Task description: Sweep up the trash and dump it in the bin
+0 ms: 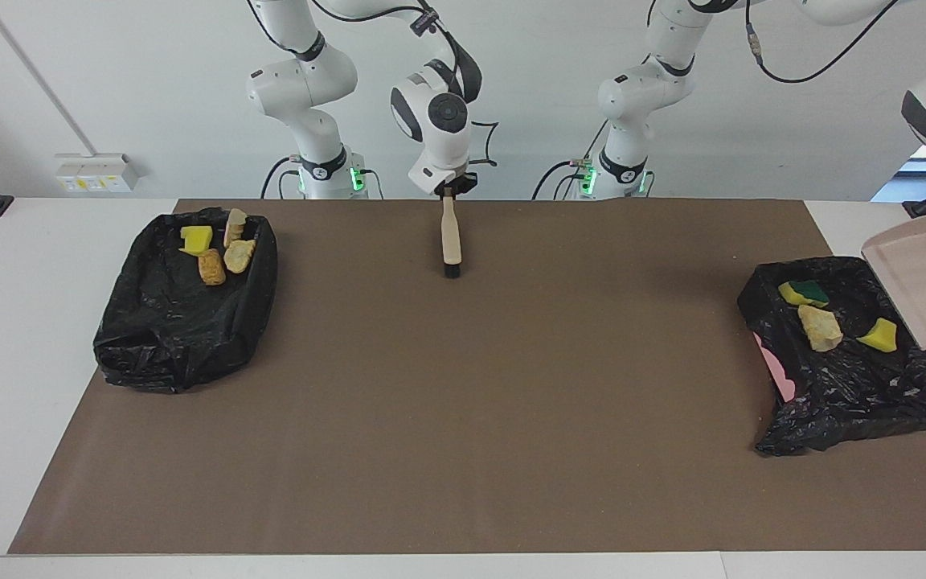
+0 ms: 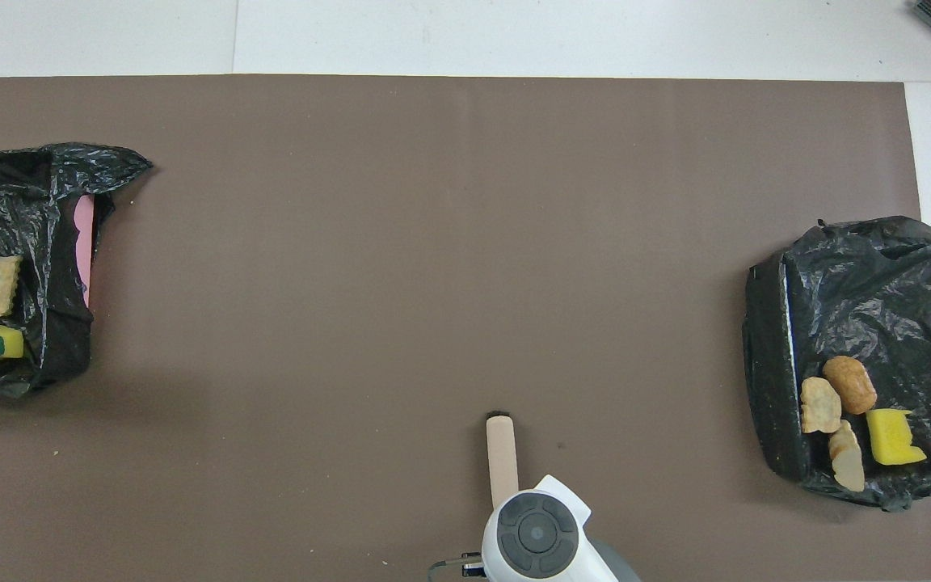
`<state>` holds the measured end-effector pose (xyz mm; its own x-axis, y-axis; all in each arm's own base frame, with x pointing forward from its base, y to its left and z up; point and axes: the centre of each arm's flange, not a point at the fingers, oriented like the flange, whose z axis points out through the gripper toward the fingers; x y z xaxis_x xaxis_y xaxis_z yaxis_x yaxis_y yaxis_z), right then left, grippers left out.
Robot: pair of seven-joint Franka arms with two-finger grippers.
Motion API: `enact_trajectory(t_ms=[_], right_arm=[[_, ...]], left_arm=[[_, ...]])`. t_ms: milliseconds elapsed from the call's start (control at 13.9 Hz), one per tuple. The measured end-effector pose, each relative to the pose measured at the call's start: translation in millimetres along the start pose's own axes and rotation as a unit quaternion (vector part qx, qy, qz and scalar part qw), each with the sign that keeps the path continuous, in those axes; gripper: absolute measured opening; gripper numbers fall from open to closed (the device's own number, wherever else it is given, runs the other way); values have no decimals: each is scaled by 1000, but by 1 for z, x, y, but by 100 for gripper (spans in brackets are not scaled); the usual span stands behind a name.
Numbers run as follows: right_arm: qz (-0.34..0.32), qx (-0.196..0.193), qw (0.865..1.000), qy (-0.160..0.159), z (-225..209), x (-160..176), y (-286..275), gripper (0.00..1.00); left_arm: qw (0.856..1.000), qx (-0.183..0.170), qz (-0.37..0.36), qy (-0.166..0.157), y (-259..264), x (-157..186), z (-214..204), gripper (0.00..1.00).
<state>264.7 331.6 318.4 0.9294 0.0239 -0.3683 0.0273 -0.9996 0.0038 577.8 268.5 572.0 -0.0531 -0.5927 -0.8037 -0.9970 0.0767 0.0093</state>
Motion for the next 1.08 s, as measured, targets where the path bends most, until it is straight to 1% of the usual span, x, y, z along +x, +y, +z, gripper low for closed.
enact_trajectory(t_ms=[72, 144, 217, 289, 361, 505, 578, 722, 794, 866, 939, 1083], right_arm=[[1, 1, 1000, -1, 0, 2, 2, 26], [0, 2, 1000, -2, 0, 4, 4, 29], [0, 2, 1000, -4, 1, 7, 6, 29], [1, 2, 1000, -7, 3, 9, 7, 35], [1, 2, 1000, -9, 3, 10, 7, 44], [1, 8, 1000, -5, -3, 15, 8, 66], [-1, 16, 1000, 0, -12, 22, 10, 78], [-1, 33, 999, 6, -36, 39, 18, 98], [3, 39, 999, 7, -49, 46, 22, 100], [9, 46, 999, 13, -64, 53, 27, 100], [14, 52, 998, 28, -84, 62, 32, 100], [19, 54, 996, 66, -123, 80, 43, 100]], left_arm=[[1000, 2, -3, -2, 0, -3, -2, 33], [1000, 3, -9, 1, 0, -7, -5, 33], [1000, 2, -19, 14, 1, -9, -9, 33], [999, -3, -31, 36, 2, -7, -12, 33], [997, -7, -42, 61, 1, -2, -16, 33], [990, -22, -71, 121, -2, 17, -26, 33], [983, -36, -90, 153, -3, 29, -33, 33], [965, -69, -142, 208, -8, 58, -57, 33], [954, -90, -173, 230, -10, 75, -73, 33], [941, -107, -201, 249, -11, 91, -90, 33], [929, -124, -226, 267, -13, 110, -108, 33], [905, -155, -270, 289, -13, 153, -140, 33]])
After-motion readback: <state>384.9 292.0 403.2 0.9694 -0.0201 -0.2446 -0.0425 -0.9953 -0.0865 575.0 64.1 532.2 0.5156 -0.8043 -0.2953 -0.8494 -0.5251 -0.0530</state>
